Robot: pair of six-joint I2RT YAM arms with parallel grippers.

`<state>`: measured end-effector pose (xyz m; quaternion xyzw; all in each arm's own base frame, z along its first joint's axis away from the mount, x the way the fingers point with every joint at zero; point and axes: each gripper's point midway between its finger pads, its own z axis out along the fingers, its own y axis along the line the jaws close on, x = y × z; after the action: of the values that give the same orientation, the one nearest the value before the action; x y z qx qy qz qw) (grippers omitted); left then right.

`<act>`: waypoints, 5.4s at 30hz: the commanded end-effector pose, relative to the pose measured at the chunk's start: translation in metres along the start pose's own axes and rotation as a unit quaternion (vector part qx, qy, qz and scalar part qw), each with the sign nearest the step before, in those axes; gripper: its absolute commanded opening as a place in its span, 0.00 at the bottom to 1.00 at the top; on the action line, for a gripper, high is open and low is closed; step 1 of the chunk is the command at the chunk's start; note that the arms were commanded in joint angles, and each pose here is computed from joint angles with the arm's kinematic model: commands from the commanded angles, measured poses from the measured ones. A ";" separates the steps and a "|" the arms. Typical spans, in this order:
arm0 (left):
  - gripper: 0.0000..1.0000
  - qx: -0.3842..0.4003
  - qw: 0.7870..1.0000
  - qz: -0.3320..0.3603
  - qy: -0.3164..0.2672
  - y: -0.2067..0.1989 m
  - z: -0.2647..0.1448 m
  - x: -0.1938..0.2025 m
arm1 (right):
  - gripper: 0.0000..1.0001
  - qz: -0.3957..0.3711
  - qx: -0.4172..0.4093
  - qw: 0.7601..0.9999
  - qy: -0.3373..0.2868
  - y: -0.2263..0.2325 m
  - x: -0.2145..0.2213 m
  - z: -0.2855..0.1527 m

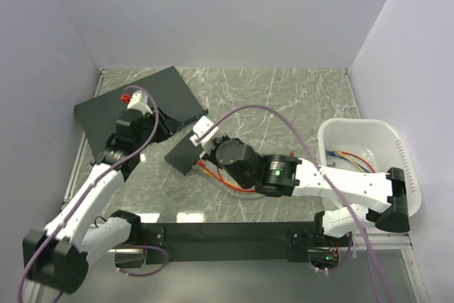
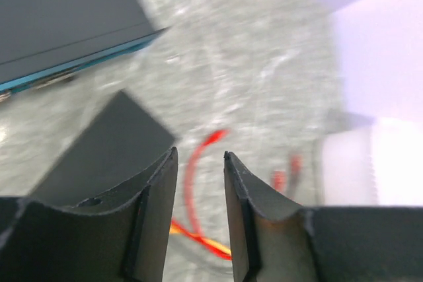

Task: Insert the plug into the switch port

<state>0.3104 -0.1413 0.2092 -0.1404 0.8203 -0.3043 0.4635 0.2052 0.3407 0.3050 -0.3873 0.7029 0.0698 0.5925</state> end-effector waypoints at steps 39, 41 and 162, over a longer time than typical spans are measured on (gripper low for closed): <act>0.58 0.352 0.936 0.012 -0.002 -0.114 -0.081 0.045 | 0.00 0.148 -0.073 0.986 -0.024 0.013 0.028 0.043; 0.57 0.345 0.938 0.010 -0.001 -0.113 -0.077 0.046 | 0.00 0.151 -0.077 0.985 -0.028 0.014 0.027 0.041; 0.31 0.470 0.872 0.120 -0.059 -0.164 -0.101 0.029 | 0.00 0.363 -0.457 0.803 -0.120 0.008 -0.004 -0.015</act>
<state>0.1923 -0.2464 0.3193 0.1744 0.5573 -0.6040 0.5424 0.1816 0.3397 0.2932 -0.3206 0.6060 0.6527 0.3224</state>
